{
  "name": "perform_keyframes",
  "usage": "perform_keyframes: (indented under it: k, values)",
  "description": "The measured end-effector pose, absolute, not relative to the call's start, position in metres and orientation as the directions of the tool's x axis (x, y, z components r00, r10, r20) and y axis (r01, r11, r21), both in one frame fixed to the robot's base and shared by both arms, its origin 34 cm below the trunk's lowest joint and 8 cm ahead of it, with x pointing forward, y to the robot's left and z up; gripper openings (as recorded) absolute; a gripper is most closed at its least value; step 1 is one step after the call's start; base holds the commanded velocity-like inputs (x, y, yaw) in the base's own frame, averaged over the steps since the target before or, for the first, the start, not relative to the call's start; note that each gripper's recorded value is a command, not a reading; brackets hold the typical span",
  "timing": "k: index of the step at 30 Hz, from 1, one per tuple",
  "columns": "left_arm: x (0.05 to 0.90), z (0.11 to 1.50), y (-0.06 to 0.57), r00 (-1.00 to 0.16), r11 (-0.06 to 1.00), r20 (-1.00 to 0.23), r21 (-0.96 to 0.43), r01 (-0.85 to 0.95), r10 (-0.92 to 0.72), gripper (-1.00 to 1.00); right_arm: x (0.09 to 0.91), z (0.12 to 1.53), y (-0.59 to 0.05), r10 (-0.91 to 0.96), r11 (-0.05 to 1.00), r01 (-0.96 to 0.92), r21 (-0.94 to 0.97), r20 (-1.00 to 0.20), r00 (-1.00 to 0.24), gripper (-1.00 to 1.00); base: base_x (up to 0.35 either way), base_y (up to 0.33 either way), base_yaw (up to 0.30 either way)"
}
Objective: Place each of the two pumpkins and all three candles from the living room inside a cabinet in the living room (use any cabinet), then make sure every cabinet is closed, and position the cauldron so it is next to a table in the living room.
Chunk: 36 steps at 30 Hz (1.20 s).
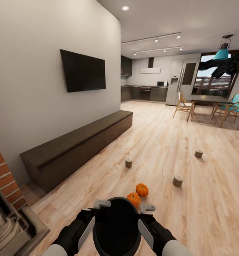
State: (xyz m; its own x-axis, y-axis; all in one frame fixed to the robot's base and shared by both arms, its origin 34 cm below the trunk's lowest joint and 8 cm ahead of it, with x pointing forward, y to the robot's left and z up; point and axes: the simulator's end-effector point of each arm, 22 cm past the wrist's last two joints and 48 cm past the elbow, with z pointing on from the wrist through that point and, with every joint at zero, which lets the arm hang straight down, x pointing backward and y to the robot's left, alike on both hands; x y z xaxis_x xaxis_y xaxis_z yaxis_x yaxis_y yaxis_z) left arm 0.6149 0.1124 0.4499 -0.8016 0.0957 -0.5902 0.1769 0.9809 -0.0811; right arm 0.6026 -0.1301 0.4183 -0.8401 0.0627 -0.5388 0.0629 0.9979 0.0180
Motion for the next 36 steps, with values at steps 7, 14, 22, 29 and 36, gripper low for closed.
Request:
perform_keyframes:
  k: [7,14,22,29,36]
  values:
    - [0.6149,0.4500,0.1124,-0.802,0.981,-0.590,-0.081,0.177,0.096,-1.00,0.6026,0.4183,-0.1301,0.063,0.998,0.063,0.018,-0.539,-0.840,-1.00,-0.280,0.000,-0.256]
    - [0.6149,0.4499,0.1124,-0.802,0.981,-0.590,-0.082,0.176,0.095,-1.00,0.6026,0.4183,-0.1301,0.062,0.998,0.063,0.018,-0.539,-0.840,-1.00,-0.280,0.000,-0.257]
    - [0.6148,0.4499,0.1124,-0.802,0.981,-0.590,-0.082,0.176,0.095,-1.00,0.6026,0.4183,-0.1301,0.062,0.998,0.063,0.018,-0.539,-0.840,-1.00,-0.280,0.000,-0.257]
    - [0.6148,0.4499,0.1124,-0.802,0.981,-0.590,-0.082,0.176,0.095,-1.00,0.6026,0.4183,-0.1301,0.063,0.998,0.063,0.018,-0.539,-0.840,-1.00,-0.280,0.000,-0.257]
    - [0.6147,0.4498,0.1124,-0.802,0.981,-0.590,-0.081,0.177,0.095,-1.00,0.6025,0.4182,-0.1301,0.063,0.998,0.063,0.018,-0.539,-0.840,-1.00,-0.280,0.000,-0.257]
